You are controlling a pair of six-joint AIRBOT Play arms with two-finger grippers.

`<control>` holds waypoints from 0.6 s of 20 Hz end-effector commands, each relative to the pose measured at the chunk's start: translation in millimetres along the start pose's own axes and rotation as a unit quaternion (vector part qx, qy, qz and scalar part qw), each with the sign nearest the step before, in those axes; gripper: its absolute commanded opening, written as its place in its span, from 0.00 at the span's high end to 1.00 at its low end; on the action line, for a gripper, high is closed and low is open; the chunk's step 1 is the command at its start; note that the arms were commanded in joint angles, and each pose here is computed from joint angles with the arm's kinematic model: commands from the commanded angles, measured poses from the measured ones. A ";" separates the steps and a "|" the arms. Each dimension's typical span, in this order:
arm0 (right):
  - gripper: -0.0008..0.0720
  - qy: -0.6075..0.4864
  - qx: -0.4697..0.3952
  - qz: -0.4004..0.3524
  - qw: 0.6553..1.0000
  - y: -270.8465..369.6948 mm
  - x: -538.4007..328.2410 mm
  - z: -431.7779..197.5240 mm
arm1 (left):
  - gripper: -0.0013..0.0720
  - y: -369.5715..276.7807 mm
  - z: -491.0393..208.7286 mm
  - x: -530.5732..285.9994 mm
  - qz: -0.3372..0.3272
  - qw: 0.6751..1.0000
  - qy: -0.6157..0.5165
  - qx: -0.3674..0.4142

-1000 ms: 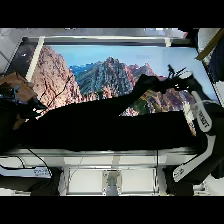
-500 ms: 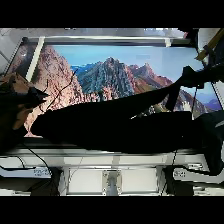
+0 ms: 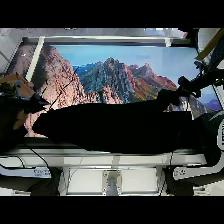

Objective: Fold the clothes and pants, and hang the long-sleeved shirts on hangers.

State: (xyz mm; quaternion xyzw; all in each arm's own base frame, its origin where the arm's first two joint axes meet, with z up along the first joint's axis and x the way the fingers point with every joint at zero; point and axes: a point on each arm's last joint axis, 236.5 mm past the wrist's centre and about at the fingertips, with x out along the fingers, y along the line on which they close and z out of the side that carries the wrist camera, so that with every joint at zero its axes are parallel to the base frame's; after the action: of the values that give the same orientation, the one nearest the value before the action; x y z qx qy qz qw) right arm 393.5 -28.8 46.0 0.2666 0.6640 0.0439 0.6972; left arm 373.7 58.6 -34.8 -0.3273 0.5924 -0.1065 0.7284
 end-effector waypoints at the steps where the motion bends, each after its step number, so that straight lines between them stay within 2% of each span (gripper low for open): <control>1: 0.98 0.018 0.005 -0.007 1.000 -7.3 7.7 -2.3 | 0.41 -27.0 -31.9 -6.3 -0.049 0.997 0.063 0.019; 6: 0.98 0.026 -0.006 -0.007 1.000 -7.5 7.5 -6.0 | 0.39 -52.8 -65.0 -28.4 -0.048 0.992 0.096 0.060; 7: 0.98 0.026 -0.006 -0.007 1.000 -7.4 7.5 -6.1 | 0.29 -56.6 -73.2 -30.9 -0.047 0.991 0.104 0.066; 8: 0.98 0.026 -0.008 -0.007 1.000 -7.4 7.5 -6.3 | 0.25 -60.4 -80.5 -33.4 -0.046 0.991 0.107 0.070; 12: 0.98 0.027 -0.024 -0.007 0.999 -7.5 7.5 -6.5 | 0.25 -48.8 -112.8 -38.6 -0.003 0.990 0.120 0.071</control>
State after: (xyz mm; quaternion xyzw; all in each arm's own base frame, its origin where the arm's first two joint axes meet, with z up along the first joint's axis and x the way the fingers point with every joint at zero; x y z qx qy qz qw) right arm 386.5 -29.9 36.5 0.2525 0.6828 0.0540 0.6834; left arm 296.4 4.1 18.5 -0.2828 0.6436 -0.2017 0.6820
